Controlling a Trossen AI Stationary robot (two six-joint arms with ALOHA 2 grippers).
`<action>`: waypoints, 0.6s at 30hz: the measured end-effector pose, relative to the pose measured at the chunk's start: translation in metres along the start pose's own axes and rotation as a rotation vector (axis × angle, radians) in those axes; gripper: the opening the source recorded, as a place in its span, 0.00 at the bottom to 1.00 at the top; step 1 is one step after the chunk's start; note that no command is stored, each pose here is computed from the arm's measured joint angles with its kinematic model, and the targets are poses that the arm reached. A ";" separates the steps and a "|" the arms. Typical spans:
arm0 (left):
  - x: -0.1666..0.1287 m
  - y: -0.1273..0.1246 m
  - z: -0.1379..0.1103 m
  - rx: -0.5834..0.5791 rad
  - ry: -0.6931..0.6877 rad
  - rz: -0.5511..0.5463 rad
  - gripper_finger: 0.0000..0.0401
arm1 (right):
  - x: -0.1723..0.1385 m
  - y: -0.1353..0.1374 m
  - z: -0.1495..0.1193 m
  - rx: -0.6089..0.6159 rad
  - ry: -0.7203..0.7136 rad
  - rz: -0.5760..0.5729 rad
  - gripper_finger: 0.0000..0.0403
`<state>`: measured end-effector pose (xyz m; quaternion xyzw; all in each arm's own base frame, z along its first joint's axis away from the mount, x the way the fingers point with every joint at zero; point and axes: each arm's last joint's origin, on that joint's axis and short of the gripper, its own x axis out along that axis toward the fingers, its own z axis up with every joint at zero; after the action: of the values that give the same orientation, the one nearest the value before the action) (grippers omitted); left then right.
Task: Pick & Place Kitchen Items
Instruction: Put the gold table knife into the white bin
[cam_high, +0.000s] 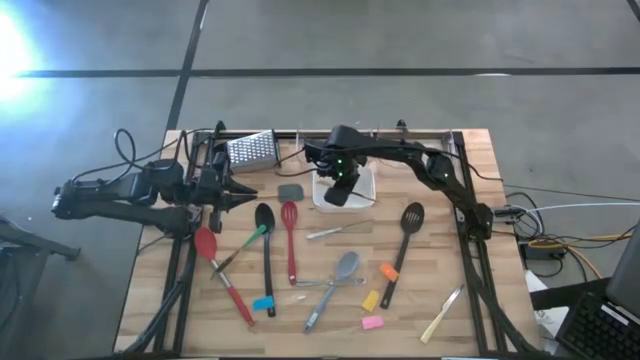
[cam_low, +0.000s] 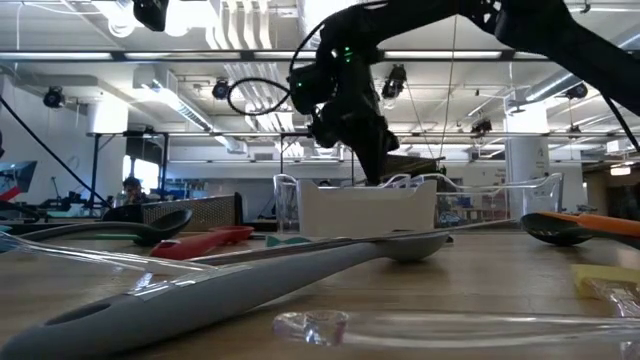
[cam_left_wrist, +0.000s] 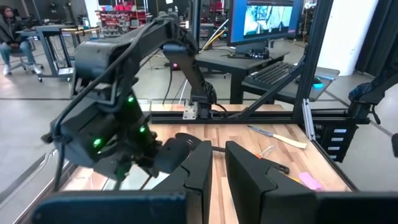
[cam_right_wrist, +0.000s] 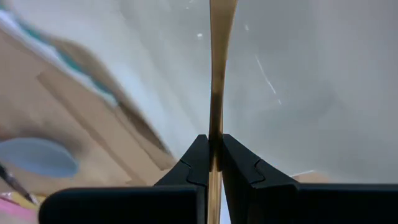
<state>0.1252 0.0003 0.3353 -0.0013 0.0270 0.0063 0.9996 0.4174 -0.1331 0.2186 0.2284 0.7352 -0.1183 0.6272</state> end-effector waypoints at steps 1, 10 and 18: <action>0.000 0.000 0.000 0.000 -0.001 0.000 0.13 | 0.002 -0.003 0.002 0.007 0.006 0.009 0.03; 0.000 0.000 0.000 -0.002 -0.002 -0.001 0.13 | 0.018 -0.023 0.006 0.078 0.066 0.038 0.03; 0.000 0.000 0.000 -0.002 -0.001 -0.001 0.13 | 0.018 -0.027 0.007 0.114 0.062 0.041 0.03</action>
<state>0.1250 0.0002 0.3354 -0.0023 0.0263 0.0058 0.9996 0.4087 -0.1565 0.1964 0.2825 0.7414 -0.1399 0.5924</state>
